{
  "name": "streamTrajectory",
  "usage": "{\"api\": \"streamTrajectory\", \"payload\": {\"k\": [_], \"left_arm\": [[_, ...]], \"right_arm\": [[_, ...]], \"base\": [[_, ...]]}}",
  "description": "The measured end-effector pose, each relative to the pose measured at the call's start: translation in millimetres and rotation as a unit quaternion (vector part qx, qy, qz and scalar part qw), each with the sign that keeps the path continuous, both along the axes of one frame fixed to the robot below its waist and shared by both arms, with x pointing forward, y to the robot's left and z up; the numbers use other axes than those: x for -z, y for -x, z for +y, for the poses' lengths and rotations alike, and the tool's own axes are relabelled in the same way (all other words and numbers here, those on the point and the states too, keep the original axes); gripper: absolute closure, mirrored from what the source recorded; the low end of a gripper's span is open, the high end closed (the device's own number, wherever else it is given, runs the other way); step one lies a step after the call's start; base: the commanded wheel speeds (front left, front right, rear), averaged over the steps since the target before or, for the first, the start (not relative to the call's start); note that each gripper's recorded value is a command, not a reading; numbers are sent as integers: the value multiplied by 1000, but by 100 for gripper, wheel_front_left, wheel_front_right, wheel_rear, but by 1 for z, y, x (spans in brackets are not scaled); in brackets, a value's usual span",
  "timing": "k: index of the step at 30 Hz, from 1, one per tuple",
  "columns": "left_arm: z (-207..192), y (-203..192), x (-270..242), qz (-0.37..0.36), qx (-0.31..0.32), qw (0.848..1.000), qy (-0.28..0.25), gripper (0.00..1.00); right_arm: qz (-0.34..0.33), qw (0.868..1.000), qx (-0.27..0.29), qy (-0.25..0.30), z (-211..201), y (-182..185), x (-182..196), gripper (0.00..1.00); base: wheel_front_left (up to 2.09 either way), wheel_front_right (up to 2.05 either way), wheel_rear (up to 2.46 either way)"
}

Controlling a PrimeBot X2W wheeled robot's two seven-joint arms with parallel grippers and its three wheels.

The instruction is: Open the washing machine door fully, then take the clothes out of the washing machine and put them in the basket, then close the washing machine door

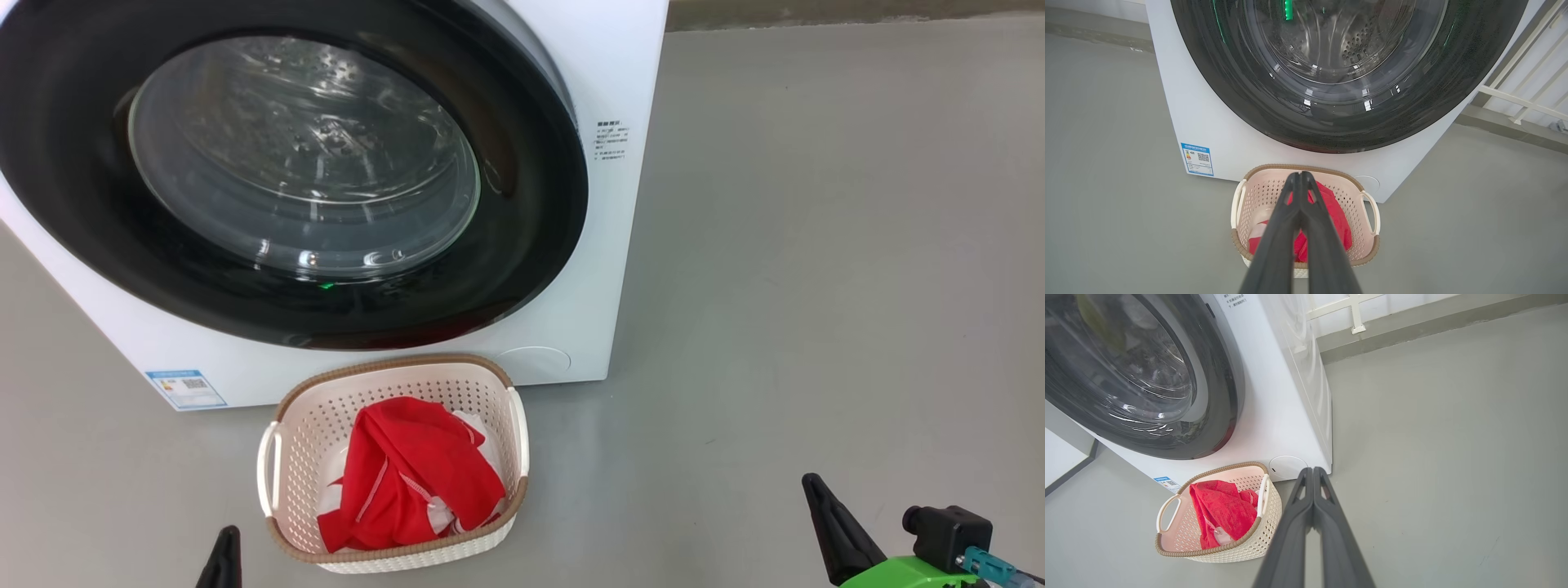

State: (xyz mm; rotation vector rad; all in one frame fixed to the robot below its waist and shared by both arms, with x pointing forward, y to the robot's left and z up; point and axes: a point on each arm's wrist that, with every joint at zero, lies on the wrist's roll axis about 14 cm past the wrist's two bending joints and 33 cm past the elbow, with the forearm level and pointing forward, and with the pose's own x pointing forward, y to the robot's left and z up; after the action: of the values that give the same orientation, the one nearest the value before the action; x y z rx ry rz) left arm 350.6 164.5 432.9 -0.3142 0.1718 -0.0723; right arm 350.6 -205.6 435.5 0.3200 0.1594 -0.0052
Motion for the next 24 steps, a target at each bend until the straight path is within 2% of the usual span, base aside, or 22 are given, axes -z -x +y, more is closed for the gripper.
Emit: {"api": "streamTrajectory", "payload": {"k": [24], "left_arm": [[12, -1, 0, 25, -50, 991, 121, 100]], "right_arm": [[7, 992, 43, -122, -5, -4, -4, 100]], "base": [[0, 0, 0]]}}
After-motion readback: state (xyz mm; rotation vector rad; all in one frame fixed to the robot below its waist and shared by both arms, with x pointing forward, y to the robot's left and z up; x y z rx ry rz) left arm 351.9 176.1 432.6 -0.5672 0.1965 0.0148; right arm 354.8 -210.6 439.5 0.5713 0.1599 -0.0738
